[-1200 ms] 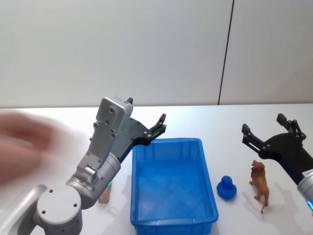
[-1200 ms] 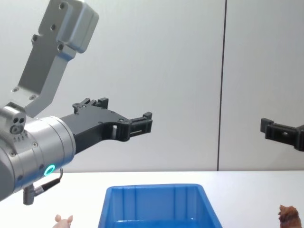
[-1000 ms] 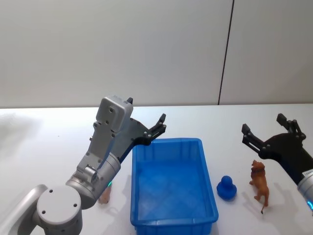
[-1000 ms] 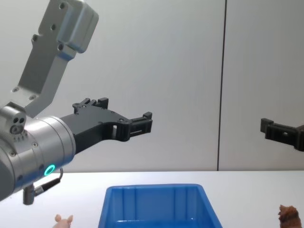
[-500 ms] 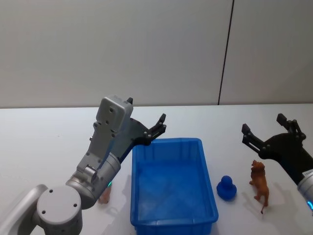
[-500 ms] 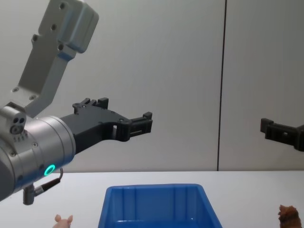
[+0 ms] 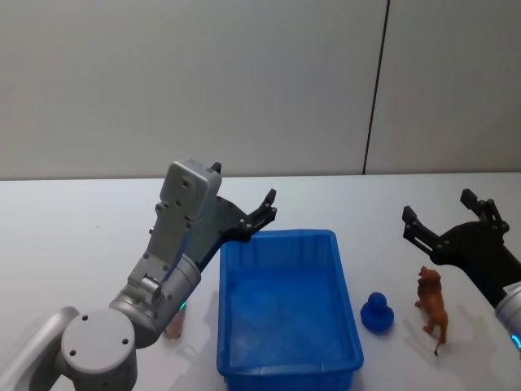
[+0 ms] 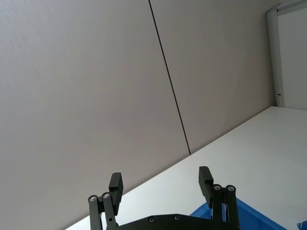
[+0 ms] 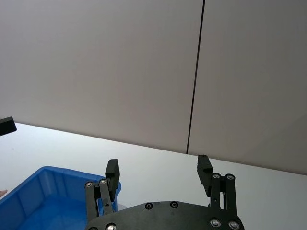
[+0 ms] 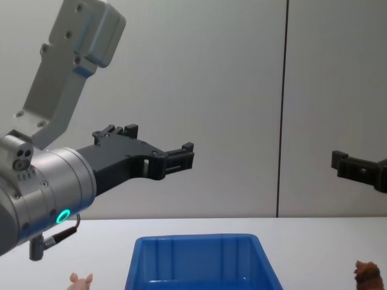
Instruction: Pick up the two dolls from the table and place them into the box.
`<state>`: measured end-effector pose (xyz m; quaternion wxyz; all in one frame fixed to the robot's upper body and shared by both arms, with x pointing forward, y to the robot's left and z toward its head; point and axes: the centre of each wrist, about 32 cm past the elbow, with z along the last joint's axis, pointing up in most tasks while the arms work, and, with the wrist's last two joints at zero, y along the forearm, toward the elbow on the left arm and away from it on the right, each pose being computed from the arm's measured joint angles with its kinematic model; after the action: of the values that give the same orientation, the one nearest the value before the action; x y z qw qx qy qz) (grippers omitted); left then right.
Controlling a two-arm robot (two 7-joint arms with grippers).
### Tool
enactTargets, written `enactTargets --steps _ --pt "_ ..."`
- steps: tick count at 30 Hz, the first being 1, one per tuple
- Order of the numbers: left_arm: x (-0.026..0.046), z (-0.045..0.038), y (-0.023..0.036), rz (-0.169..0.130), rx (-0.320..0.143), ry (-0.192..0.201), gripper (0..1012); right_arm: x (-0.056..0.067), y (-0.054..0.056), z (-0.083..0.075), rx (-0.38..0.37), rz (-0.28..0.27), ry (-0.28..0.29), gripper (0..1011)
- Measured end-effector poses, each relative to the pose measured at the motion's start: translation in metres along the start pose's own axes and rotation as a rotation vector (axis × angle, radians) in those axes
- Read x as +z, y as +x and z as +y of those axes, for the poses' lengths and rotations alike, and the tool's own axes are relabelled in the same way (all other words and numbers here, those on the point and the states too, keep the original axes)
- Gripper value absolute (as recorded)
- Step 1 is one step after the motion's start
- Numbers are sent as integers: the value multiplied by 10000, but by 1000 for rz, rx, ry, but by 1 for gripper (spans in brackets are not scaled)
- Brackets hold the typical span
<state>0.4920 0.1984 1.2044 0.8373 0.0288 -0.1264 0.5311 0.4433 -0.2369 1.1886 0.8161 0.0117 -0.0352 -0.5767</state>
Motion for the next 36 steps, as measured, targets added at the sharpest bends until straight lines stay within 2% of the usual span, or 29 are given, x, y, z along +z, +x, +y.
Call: enactTargets --steps 11,22,36 --pt "0 0 0 0 0 0 1001 7 -93 -4 -42 -15 -43 1001" --pt "0 0 0 0 0 0 1001 -6 -189 -18 -111 -24 -139 1001" --pt "0 0 0 0 0 0 1001 -136 -170 -34 -162 -18 -252 1001"
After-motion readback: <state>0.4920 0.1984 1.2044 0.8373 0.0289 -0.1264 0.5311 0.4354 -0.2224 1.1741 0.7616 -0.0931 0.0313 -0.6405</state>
